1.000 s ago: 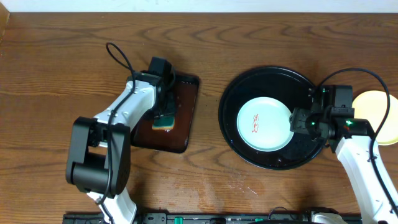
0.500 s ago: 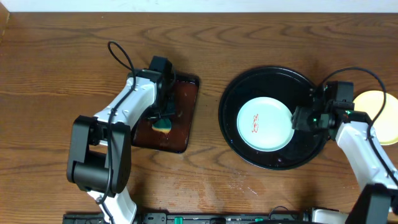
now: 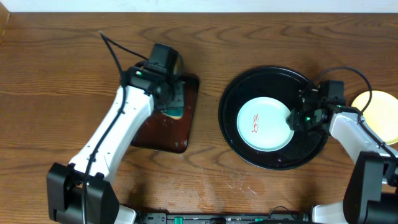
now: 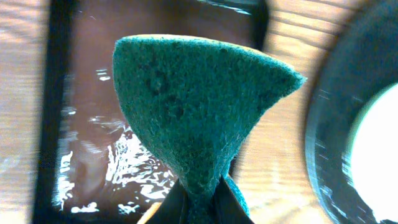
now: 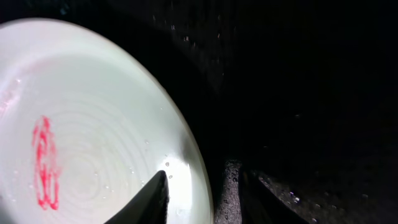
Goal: Clean dirty plates on tray and stack at the side
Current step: 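Scrub the pale green plate with the sponge while right gripper holds it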
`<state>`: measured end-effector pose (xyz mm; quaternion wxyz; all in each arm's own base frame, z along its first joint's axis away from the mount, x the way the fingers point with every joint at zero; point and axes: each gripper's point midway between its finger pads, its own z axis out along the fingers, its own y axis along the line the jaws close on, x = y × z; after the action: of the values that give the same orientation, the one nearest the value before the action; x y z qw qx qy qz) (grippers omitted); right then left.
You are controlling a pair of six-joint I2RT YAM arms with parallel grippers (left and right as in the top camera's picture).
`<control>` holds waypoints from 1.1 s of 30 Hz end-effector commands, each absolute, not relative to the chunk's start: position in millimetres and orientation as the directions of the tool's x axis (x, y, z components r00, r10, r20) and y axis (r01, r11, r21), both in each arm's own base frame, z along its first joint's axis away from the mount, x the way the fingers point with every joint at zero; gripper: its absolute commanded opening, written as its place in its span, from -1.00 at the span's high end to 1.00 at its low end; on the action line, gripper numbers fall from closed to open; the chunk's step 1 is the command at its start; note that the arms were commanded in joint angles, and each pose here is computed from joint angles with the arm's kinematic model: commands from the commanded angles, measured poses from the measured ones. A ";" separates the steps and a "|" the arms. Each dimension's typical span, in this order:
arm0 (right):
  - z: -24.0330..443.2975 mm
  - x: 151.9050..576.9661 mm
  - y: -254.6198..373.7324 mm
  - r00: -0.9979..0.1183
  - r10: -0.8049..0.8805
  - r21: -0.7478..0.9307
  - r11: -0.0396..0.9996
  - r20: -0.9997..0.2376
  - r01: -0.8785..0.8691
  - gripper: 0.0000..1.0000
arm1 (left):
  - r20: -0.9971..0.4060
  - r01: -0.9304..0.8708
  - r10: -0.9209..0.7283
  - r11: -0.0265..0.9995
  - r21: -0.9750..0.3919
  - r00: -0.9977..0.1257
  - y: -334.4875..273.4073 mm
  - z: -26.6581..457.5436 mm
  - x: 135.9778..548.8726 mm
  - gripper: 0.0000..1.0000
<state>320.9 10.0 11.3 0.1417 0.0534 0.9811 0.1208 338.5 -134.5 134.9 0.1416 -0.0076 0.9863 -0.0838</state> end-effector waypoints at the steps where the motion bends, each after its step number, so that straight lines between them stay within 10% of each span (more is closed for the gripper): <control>1: 1.9 321.2 12.3 -0.960 0.167 0.275 0.956 -0.226 0.102 0.39 | -0.294 0.106 0.028 0.961 -0.254 -0.955 -173.8 145.5 332.9 0.85; 8: -21.4 308.6 32.6 -0.981 0.115 0.298 0.952 -0.155 0.065 0.97 | -0.333 0.207 0.077 0.904 -0.375 -0.940 -255.4 145.8 322.4 0.85; 22: -18.7 297.5 53.8 -0.990 0.028 0.247 0.969 -0.137 -0.007 0.97 | -0.345 0.352 0.210 0.834 -0.424 -0.915 -369.6 62.4 308.6 0.85; 33: -18.9 296.9 55.8 -0.990 0.018 0.244 0.970 -0.136 -0.016 0.97 | -0.282 0.290 0.211 0.916 -0.277 -0.936 -344.2 -14.3 321.7 0.85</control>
<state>322.3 40.6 0.9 0.1180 0.0209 0.9861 0.1151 315.1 -373.3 17.7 0.1296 0.1479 0.9522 -0.2338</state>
